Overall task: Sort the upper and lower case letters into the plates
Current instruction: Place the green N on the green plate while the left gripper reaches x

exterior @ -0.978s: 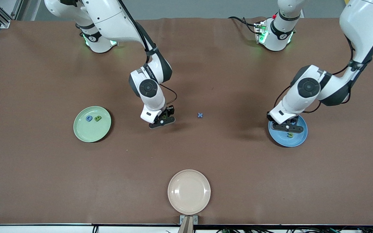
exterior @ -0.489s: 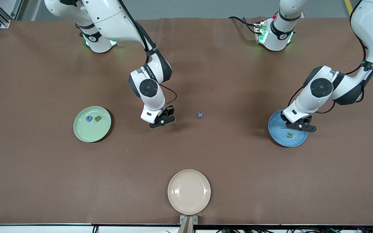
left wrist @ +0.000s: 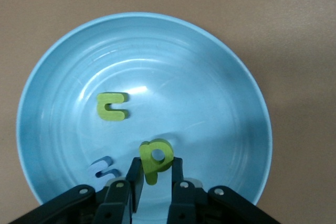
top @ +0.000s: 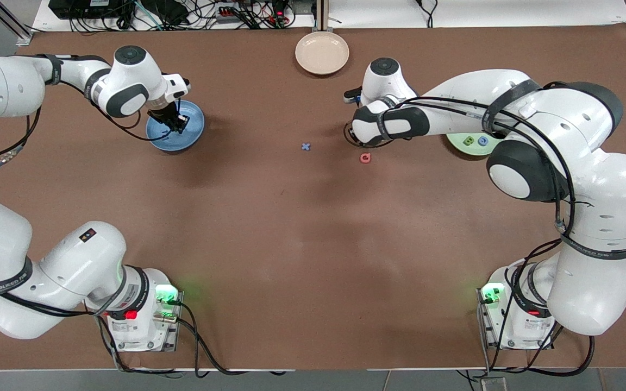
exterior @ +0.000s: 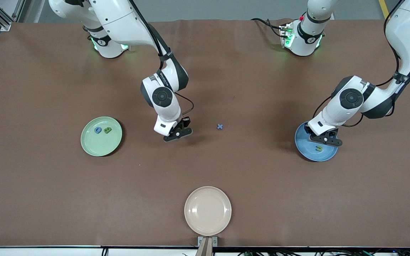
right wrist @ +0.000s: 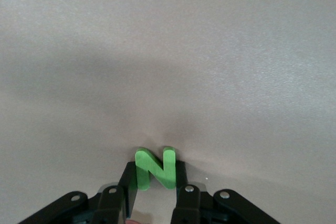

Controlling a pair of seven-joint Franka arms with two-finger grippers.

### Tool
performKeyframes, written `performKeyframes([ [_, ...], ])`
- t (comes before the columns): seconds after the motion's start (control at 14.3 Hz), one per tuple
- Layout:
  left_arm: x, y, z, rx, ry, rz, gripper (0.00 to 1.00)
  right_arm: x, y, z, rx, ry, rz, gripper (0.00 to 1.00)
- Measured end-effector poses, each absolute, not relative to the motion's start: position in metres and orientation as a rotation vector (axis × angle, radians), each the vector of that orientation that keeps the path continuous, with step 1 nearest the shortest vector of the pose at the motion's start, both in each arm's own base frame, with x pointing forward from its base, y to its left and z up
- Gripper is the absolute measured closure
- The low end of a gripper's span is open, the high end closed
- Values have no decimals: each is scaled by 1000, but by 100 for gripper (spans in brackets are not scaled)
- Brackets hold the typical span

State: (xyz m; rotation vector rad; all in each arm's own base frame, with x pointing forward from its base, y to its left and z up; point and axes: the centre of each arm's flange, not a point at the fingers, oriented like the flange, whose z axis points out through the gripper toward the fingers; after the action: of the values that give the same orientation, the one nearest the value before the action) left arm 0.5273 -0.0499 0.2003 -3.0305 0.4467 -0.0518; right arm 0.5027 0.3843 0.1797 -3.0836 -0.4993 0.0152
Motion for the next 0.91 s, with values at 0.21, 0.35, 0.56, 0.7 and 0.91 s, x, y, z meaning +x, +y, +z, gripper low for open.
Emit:
performKeyframes([
  [0.21, 528, -49, 198, -3024, 466, -60, 71, 523, 345, 189, -3133, -396, 148, 67],
  [0.35, 533, -49, 203, -3017, 470, -83, 65, 549, 295, 216, -3130, -352, 209, 67],
  [0.56, 544, -70, 228, -3000, 497, -121, 37, 581, 204, 263, -3077, -405, 201, 67],
  [0.7, 548, -101, 255, -2995, 461, -85, 19, 589, 134, 273, -3051, -487, 192, 67],
  [0.91, 544, -172, 286, -3049, 354, -83, 0, 590, 57, 260, -3081, -553, 153, 67],
])
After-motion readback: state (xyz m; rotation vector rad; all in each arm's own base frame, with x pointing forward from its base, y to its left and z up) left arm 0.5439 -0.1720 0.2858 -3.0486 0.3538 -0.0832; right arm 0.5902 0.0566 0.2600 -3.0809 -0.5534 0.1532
